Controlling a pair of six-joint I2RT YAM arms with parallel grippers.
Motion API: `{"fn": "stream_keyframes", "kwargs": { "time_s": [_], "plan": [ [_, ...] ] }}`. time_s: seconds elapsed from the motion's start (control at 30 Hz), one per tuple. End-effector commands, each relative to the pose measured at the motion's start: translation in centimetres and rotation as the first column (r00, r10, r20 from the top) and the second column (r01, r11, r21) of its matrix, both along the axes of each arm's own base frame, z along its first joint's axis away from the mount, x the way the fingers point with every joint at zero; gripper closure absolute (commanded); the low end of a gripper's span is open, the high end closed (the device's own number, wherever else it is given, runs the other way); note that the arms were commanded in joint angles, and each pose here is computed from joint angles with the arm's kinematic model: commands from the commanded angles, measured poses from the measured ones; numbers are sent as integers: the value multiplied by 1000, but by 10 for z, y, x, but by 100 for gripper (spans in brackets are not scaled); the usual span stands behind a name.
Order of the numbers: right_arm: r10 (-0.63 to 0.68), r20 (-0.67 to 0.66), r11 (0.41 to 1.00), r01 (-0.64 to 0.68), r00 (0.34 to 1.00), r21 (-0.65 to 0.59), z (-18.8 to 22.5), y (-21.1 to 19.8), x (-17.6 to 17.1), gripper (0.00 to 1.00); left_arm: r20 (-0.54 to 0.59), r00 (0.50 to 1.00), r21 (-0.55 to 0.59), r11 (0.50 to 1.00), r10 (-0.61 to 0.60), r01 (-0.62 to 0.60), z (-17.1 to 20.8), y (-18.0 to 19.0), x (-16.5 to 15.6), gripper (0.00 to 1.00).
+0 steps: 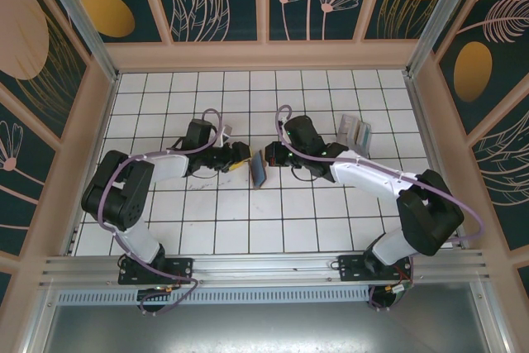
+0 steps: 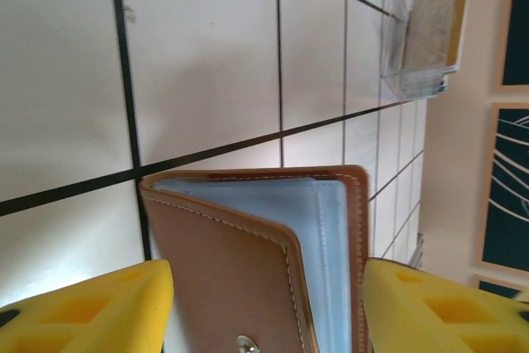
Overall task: Put the credit cards into the card holder
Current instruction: Open the card holder at the center of the table.
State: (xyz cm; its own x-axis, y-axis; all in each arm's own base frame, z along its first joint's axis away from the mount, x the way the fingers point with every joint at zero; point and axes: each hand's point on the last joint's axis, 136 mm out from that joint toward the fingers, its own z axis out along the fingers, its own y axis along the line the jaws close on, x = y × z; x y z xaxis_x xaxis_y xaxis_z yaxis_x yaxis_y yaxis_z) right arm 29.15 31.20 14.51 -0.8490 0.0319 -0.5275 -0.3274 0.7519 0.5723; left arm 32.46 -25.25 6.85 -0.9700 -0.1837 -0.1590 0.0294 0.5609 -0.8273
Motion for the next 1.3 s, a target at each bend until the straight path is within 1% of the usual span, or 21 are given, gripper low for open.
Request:
{"fn": "stream_keyframes", "kwargs": {
  "time_s": [0.0,0.1,0.2,0.23,0.37,0.47,0.57,0.67,0.73,0.8,0.87,0.93,1.0,1.07,1.13,1.27],
  "plan": [
    [9,-2,1000,-9,1000,14,8,6,3,100,-8,1000,85,996,-23,23,-13,3,-1,39],
    [-1,-6,1000,1,1000,10,6,5,4,100,-15,1000,141,990,-10,12,-24,9,-1,47],
    [-15,-16,1000,15,1000,-6,-1,1,3,100,-25,1000,161,987,-11,15,-32,11,-3,62],
    [-25,-19,1000,25,1000,-16,-4,-1,3,100,-26,1000,163,987,-10,14,-33,12,-3,64],
    [-55,-38,997,53,998,-58,-22,-12,1,100,-7,1000,173,985,1,0,-31,15,-4,68],
    [-79,-36,992,75,996,-99,-35,-22,-1,100,-11,1000,192,981,-4,6,-36,17,-3,75],
    [-150,-44,975,140,988,-173,-52,-43,2,100,-25,1000,205,979,-4,9,-41,18,-4,81],
    [-204,-42,956,190,978,-221,-49,-59,9,83,-20,1000,200,980,-2,6,-41,17,-3,83],
    [-201,-17,959,193,980,-207,-33,-58,11,71,-19,1000,200,980,-8,11,-39,16,-2,85],
    [-196,12,967,195,981,-166,-13,-56,12,64,-14,1000,204,979,-7,10,-37,17,-1,85],
    [-179,28,975,181,984,-129,1,-51,12,60,-13,1000,206,979,-6,8,-37,17,-1,86],
    [-131,26,988,133,991,-79,10,-39,9,60,-15,1000,206,979,-8,11,-38,17,0,86],
    [-62,0,998,62,998,-9,16,-20,1,65,-20,1000,201,980,-6,9,-38,16,1,87],
    [0,-10,999,0,1000,34,21,1,-8,71,-15,1000,195,981,0,3,-35,16,0,87],
    [58,-6,997,-57,998,52,23,20,-17,75,-10,1000,194,981,3,-1,-34,16,0,87],
    [95,-41,995,-93,995,39,7,39,-23,82,-18,1000,191,982,-3,6,-35,15,0,87]
  ]
}}
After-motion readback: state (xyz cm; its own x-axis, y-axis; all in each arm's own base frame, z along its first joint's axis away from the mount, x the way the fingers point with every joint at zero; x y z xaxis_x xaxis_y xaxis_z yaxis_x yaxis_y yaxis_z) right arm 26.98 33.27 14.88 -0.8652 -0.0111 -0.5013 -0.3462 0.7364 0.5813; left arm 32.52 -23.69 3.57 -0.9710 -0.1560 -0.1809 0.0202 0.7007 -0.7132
